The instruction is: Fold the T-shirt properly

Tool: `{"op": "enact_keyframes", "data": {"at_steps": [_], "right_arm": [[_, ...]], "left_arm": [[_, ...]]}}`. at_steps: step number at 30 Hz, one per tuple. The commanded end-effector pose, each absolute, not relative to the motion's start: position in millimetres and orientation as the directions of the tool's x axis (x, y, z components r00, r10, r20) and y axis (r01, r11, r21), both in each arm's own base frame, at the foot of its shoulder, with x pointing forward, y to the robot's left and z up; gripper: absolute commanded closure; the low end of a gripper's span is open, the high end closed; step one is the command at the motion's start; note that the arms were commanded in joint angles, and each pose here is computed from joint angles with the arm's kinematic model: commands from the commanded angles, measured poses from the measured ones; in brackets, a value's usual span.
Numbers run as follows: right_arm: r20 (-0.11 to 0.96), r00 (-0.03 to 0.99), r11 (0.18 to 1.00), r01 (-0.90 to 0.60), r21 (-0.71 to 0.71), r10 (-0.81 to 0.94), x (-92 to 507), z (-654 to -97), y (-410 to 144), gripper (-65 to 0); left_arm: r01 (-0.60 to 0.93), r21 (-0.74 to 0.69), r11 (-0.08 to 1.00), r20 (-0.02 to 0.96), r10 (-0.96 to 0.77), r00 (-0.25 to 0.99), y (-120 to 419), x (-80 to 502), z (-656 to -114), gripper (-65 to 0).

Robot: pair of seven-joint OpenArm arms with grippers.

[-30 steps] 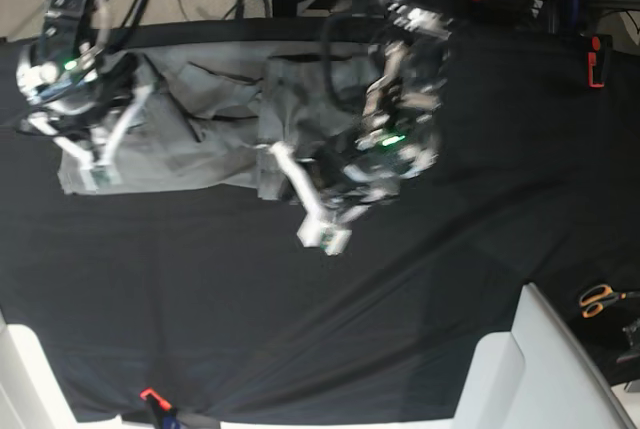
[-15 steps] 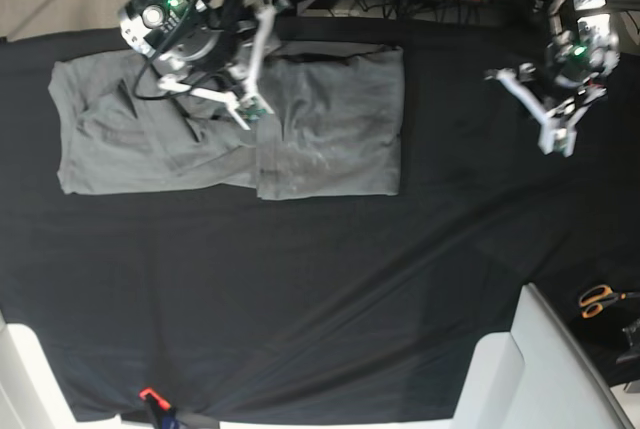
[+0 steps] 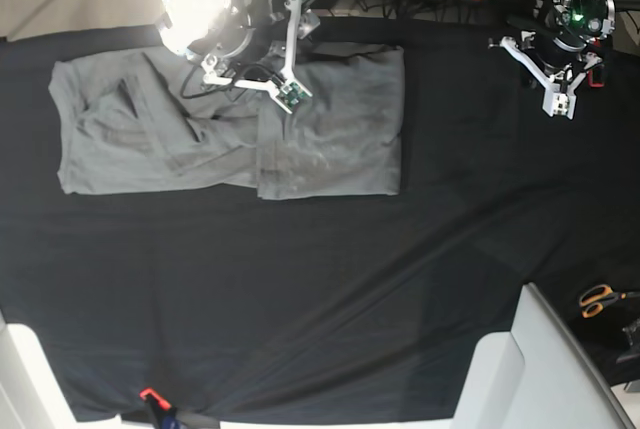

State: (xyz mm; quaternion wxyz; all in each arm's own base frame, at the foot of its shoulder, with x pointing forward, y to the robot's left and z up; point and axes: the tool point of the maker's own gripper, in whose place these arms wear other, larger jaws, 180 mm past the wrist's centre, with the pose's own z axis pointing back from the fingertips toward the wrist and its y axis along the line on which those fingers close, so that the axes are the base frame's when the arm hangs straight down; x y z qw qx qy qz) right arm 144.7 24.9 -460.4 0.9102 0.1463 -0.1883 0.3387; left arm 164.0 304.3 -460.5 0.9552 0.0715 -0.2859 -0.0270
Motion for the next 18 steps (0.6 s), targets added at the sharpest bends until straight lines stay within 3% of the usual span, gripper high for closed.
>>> {"op": "enact_keyframes", "data": {"at_steps": [1,6,18], "right_arm": [[0.475,0.693,0.726,-0.671,0.149,0.543,149.2,-455.8,30.9,-46.2],[0.490,0.687,0.724,-0.673,0.152,0.536,152.4,-460.7,32.1,-40.2],[0.512,0.706,0.780,-0.617,0.106,0.489,175.4,-460.9,20.8,-39.8]], "left_arm": [[0.015,0.166,0.986,0.562,-0.107,0.820,308.7,168.0,-453.4,0.0],[0.018,0.171,0.985,0.558,-0.112,0.822,309.3,167.1,-453.8,0.0],[0.017,0.165,0.986,0.549,-0.106,0.829,308.9,161.4,-456.1,0.0]]}}
